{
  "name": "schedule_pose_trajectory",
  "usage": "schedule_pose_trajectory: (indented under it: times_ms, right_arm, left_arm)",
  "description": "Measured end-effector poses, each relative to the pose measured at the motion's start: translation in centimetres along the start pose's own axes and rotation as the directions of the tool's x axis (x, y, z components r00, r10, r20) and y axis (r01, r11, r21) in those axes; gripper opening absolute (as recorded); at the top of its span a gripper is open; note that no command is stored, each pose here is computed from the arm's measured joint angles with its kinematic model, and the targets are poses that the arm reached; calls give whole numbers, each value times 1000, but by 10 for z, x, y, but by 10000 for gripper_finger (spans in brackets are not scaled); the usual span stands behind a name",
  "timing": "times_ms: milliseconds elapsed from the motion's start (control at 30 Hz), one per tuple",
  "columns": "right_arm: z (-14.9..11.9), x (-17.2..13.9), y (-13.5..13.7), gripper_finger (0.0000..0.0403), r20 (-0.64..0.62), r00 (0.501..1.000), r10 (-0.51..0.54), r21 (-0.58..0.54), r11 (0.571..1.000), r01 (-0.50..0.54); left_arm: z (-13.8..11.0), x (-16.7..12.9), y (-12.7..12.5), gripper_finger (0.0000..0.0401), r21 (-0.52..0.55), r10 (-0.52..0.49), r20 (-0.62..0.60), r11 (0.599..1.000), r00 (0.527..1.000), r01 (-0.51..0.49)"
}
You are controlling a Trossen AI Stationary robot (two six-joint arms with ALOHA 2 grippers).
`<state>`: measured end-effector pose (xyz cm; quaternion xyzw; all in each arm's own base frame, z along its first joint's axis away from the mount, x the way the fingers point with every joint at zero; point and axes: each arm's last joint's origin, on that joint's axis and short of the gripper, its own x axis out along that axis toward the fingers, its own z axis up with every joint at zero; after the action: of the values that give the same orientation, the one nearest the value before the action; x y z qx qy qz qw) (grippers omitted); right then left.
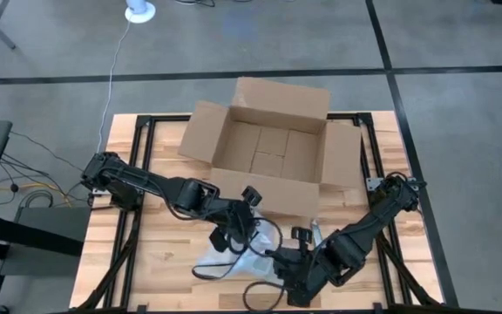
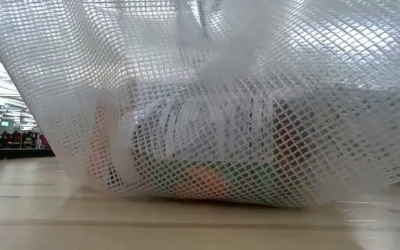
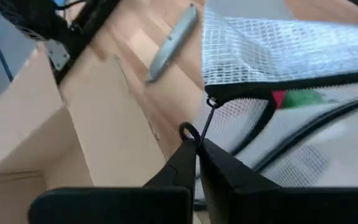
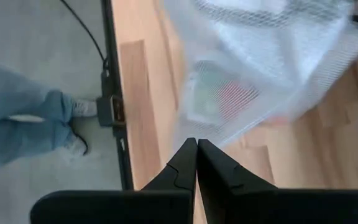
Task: Unpack boxes
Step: Close the transparent zip bag
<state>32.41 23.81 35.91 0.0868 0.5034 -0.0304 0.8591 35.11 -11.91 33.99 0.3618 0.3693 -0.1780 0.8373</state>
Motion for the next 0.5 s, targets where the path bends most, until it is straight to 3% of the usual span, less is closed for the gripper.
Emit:
schedule_pose_trajectory:
  times_ms: [233,400,500]
  right_arm:
    - [9,3,-8,0,19,1000,-11,50,999,10]
    - [17,7,-19,5,-30,999,13,242,970,-5]
    - [22,6,-27,28,-69,996,54,296,955,-31]
  left_arm:
    - [5,-1,3,0,-5,26,51,1000,998,-26]
    - [5,-2,2,0,-1,21,53,1000,998,-21]
    - [5,-5,3,0,-5,28,63,1000,998,-28]
